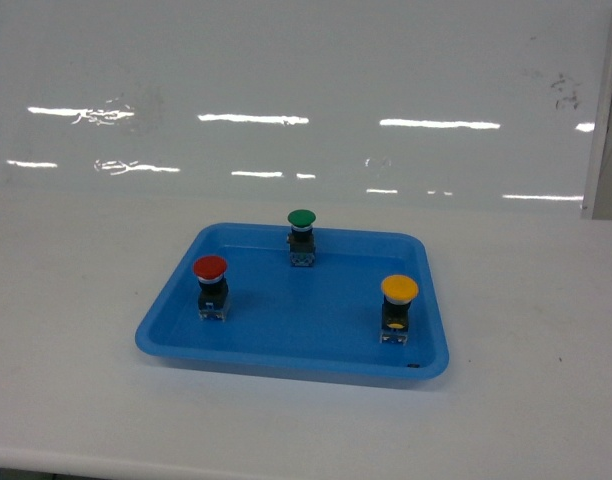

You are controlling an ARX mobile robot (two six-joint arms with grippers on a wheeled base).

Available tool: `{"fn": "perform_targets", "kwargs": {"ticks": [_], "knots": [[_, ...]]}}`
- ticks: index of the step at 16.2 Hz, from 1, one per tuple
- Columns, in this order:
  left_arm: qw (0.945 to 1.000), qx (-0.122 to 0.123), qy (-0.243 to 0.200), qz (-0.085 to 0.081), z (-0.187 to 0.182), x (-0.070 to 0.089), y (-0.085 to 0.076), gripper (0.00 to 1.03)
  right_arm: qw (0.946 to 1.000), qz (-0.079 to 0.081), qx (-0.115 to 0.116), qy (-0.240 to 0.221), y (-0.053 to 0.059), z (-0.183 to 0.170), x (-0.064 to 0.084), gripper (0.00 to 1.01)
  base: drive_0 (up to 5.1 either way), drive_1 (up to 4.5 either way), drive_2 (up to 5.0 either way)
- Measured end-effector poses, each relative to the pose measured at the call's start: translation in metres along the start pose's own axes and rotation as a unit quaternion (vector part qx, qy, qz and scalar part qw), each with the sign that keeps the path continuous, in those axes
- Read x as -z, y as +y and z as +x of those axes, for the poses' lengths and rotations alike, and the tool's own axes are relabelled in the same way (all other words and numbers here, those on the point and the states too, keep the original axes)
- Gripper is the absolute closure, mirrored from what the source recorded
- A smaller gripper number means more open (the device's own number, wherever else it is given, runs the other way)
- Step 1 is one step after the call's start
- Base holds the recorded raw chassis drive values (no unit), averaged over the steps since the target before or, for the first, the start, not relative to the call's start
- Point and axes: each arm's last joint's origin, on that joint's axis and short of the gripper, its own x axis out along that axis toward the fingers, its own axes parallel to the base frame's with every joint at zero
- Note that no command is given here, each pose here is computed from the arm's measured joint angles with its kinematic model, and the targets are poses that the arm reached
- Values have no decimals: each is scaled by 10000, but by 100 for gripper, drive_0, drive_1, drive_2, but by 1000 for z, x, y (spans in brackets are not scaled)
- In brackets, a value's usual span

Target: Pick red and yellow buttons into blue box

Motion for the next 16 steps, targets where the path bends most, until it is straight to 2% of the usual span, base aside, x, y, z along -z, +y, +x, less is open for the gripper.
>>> {"fn": "perform_targets", "kwargs": {"ticks": [1, 2, 3, 4, 5, 6, 9, 10, 11, 16], "knots": [[9997, 238, -102, 10, 8, -10, -9, 5, 10000, -14, 19, -14, -4, 6, -4, 3, 0, 0, 0], [9996, 176, -217, 54, 23, -18, -13, 5, 9997, -43, -146, -184, -5, 17, -15, 3, 0, 0, 0], [9996, 70, -231, 139, 41, -20, -18, 5, 9985, -79, -351, -416, -3, 28, -28, 3, 0, 0, 0], [9994, 159, -224, 224, 54, -19, -26, 5, 9979, -77, -483, -429, -2, 37, -31, 3, 0, 0, 0], [9990, 202, -183, 350, 70, -13, -33, 5, 9967, -65, -722, -375, 0, 47, -29, 3, 0, 0, 0], [9988, 247, -33, 433, 85, -5, -38, 5, 9961, -77, -842, -240, 3, 55, -27, 3, 0, 0, 0], [9972, 114, 193, 718, 125, 13, -45, 5, 9958, -200, -891, -121, 6, 76, -26, 3, 0, 0, 0], [9954, 122, 504, 806, 134, 19, -45, 5, 9954, -210, -937, 32, 8, 79, -24, 3, 0, 0, 0], [9944, 114, 632, 839, 135, 24, -45, 5, 9948, -224, -981, 152, 9, 78, -22, 3, 0, 0, 0], [9950, 124, 555, 820, 134, 21, -44, 5, 9949, -266, -965, 82, 9, 78, -24, 3, 0, 0, 0]]}}
